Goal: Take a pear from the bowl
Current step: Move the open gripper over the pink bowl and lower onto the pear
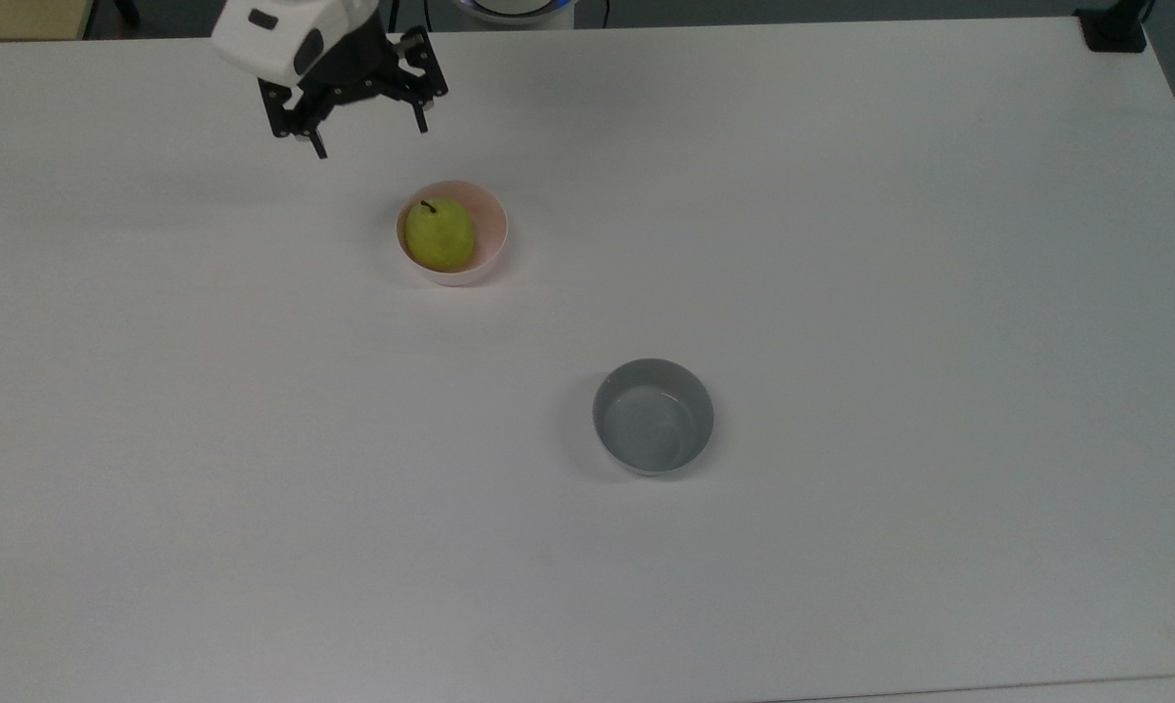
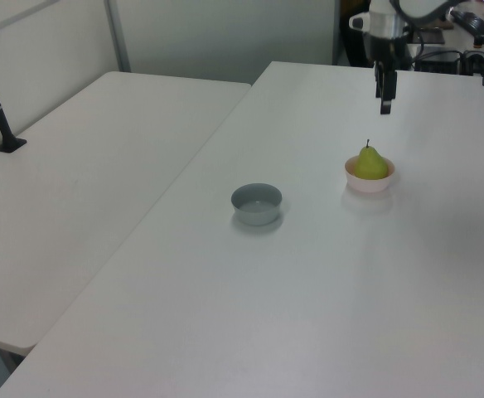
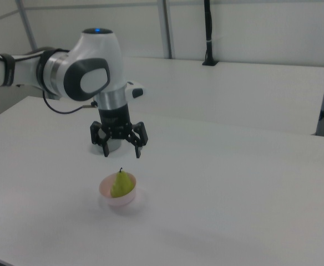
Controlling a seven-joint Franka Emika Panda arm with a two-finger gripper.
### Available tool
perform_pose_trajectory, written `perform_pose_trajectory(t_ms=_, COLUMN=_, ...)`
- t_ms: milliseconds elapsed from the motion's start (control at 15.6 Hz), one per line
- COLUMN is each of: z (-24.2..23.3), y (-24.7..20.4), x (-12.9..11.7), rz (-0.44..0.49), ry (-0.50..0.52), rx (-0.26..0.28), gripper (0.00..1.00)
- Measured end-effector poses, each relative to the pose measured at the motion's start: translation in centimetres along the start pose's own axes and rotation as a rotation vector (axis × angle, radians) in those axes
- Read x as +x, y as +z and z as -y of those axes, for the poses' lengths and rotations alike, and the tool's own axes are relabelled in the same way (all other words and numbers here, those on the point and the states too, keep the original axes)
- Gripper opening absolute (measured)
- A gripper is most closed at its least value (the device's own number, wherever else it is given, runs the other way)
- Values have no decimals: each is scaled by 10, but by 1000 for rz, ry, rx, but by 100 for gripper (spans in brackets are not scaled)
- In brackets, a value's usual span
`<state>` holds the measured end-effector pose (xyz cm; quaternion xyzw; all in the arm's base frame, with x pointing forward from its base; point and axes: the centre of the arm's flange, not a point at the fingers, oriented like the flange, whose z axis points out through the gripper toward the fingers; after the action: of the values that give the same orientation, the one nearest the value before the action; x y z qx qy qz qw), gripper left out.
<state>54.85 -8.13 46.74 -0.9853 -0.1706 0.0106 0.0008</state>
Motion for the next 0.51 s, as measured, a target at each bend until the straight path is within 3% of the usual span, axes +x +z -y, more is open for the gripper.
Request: perform_pose_trajectory(t_ms=511, z=23, y=67, x=12, rz=-2, ry=49, rx=-4, gripper=100)
